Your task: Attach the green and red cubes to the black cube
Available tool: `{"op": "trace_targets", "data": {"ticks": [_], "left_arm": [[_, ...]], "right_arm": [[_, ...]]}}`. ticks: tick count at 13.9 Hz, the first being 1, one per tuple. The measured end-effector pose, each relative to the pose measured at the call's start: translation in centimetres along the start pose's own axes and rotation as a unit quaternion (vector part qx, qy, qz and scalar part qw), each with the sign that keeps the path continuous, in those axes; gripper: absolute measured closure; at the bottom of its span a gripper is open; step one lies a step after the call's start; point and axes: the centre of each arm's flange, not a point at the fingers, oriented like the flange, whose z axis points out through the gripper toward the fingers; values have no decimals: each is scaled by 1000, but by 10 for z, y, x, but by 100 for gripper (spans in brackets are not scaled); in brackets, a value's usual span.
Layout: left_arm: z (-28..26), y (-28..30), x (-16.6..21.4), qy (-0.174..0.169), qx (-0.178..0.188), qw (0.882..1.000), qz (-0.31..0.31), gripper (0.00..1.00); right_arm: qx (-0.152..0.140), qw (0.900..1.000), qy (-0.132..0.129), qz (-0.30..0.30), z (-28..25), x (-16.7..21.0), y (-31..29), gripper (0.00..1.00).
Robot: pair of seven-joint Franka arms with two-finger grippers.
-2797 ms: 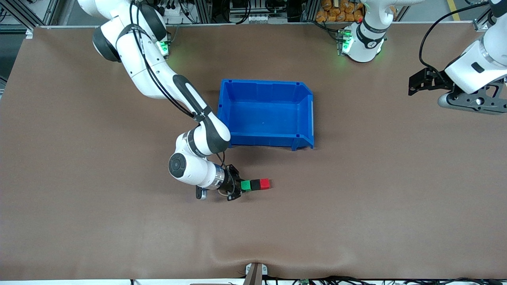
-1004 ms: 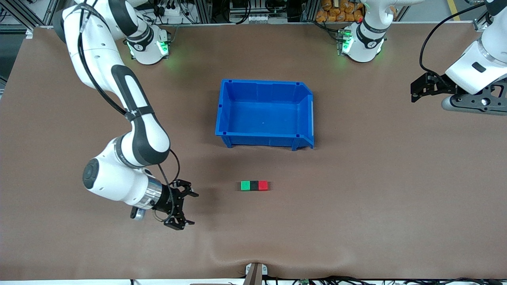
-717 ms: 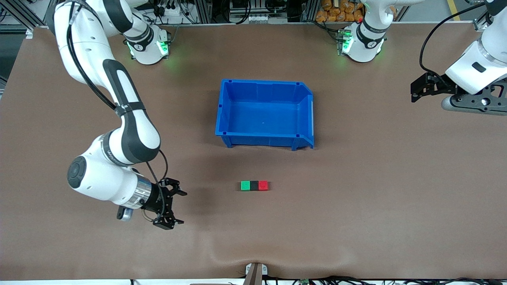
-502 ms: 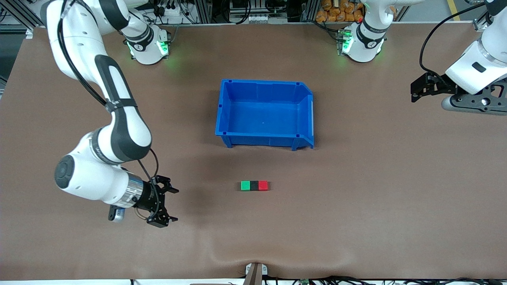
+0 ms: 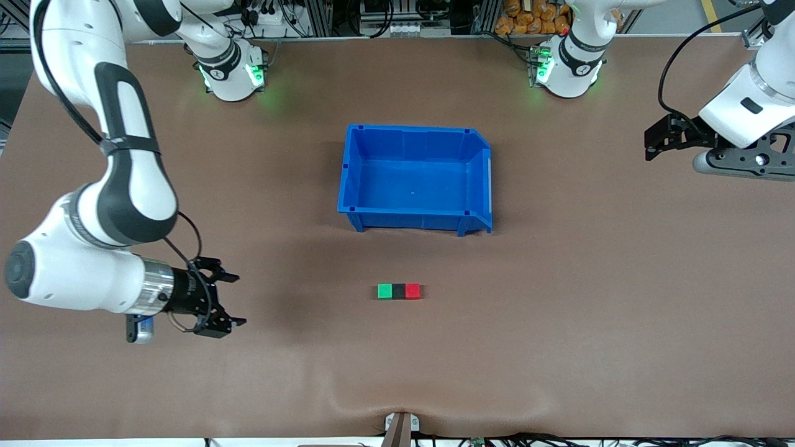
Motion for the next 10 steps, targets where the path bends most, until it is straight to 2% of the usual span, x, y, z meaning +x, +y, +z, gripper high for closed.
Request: {"op": "trace_targets", "data": {"ticks": [2, 3, 6, 7, 10], "left_arm": [[0, 0, 0, 0, 0, 1000, 0, 0], [0, 0, 0, 0, 0, 1000, 0, 0], [1, 0, 0, -1, 0, 1000, 0, 0], [1, 0, 0, -1, 0, 1000, 0, 0], [1, 0, 0, 0, 0, 1000, 0, 0]], "right_arm": [[-29, 999, -3, -33, -20, 8, 15, 0], [-46, 997, 4, -54, -30, 13, 23, 0], [-120, 985, 37, -118, -53, 27, 50, 0], [-135, 980, 42, -136, -58, 31, 56, 0], [-148, 969, 41, -192, -84, 45, 72, 0]]}}
